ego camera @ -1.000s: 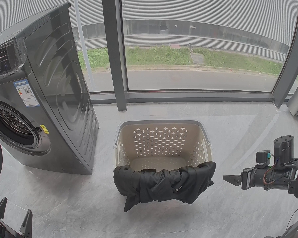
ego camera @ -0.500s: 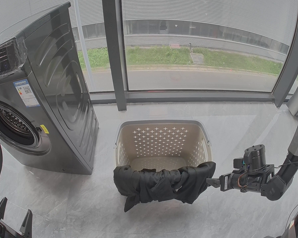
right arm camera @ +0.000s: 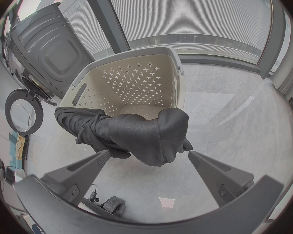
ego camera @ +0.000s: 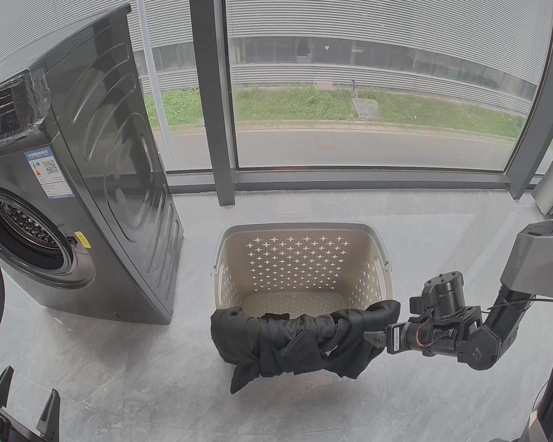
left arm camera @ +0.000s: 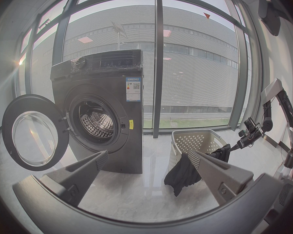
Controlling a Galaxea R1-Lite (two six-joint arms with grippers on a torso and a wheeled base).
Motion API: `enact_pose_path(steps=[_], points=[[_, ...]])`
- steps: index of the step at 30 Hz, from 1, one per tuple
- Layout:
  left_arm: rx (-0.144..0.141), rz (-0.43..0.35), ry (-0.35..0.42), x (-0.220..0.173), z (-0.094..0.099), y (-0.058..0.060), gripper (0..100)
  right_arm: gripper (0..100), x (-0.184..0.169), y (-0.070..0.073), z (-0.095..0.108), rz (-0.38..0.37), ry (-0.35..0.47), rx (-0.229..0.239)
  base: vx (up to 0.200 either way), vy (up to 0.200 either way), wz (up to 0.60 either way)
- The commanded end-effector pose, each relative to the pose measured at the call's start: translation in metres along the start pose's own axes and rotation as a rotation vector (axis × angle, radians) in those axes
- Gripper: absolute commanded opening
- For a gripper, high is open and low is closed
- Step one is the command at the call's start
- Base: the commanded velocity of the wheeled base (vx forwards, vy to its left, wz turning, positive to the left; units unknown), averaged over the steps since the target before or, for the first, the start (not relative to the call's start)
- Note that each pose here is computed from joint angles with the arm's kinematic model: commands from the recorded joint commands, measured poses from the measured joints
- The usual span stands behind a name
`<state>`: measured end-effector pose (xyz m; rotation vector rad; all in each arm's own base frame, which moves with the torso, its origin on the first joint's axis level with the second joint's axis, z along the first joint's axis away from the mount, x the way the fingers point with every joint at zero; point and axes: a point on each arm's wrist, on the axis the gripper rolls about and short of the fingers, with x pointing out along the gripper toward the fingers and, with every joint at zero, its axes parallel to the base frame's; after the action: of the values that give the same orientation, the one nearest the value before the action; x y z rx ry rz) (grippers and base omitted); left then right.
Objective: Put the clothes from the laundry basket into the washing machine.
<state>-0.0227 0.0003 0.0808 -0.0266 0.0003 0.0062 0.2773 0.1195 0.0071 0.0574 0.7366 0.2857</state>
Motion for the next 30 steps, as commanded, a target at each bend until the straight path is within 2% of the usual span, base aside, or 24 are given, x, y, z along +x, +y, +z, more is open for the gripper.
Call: enact_pose_path(steps=[1,13,30], points=[[-0.001,0.0,-0.003,0.0,-0.004,0.0,100,100,0.014,0.003,-0.003,0.001,0.019,-0.005,0.0,0.0,0.0],[-0.001,0.0,-0.003,0.0,-0.004,0.0,100,100,0.028,0.014,0.005,0.004,-0.016,-0.007,0.0,0.0,0.0],[-0.001,0.0,-0.003,0.0,-0.004,0.0,100,100,0.04,0.013,0.008,0.0,-0.029,0.006,0.0,0.0,0.0]])
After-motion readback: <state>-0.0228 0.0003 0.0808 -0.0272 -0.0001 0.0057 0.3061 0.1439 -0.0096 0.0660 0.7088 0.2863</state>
